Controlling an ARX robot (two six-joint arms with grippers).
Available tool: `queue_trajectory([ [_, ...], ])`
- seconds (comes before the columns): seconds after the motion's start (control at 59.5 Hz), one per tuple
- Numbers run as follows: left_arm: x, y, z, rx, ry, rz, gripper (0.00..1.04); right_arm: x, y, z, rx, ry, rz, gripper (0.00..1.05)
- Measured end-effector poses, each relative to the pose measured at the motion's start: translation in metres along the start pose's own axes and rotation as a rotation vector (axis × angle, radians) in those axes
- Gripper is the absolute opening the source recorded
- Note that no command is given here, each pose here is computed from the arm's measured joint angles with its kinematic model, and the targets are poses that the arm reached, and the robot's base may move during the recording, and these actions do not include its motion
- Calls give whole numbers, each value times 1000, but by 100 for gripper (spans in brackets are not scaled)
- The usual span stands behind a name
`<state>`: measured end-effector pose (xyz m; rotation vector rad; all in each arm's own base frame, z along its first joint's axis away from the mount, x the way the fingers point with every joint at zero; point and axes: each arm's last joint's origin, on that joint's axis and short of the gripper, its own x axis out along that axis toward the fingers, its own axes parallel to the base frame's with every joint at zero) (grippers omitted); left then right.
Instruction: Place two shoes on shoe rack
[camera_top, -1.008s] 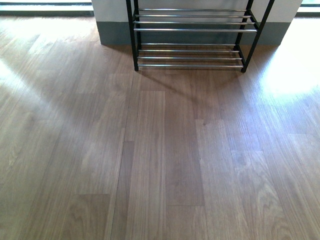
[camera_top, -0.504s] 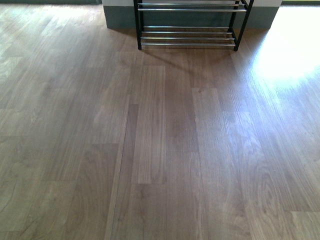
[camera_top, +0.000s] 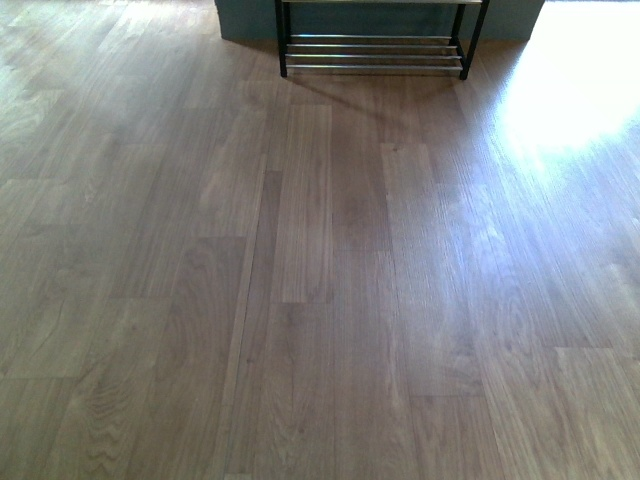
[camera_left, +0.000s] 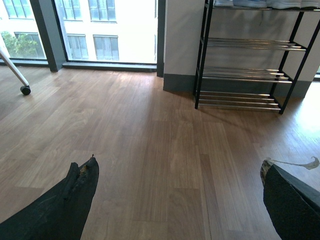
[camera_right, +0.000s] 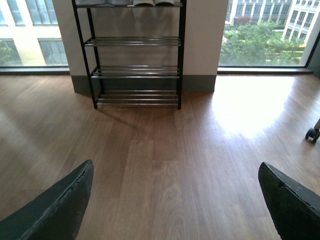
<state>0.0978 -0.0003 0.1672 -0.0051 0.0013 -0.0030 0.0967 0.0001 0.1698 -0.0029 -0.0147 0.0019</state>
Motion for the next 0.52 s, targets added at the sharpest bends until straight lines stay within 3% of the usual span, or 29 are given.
queue_trajectory([
  [0.521,0,0,0,0,0,0,95,0,0,0,0,0,0,96],
])
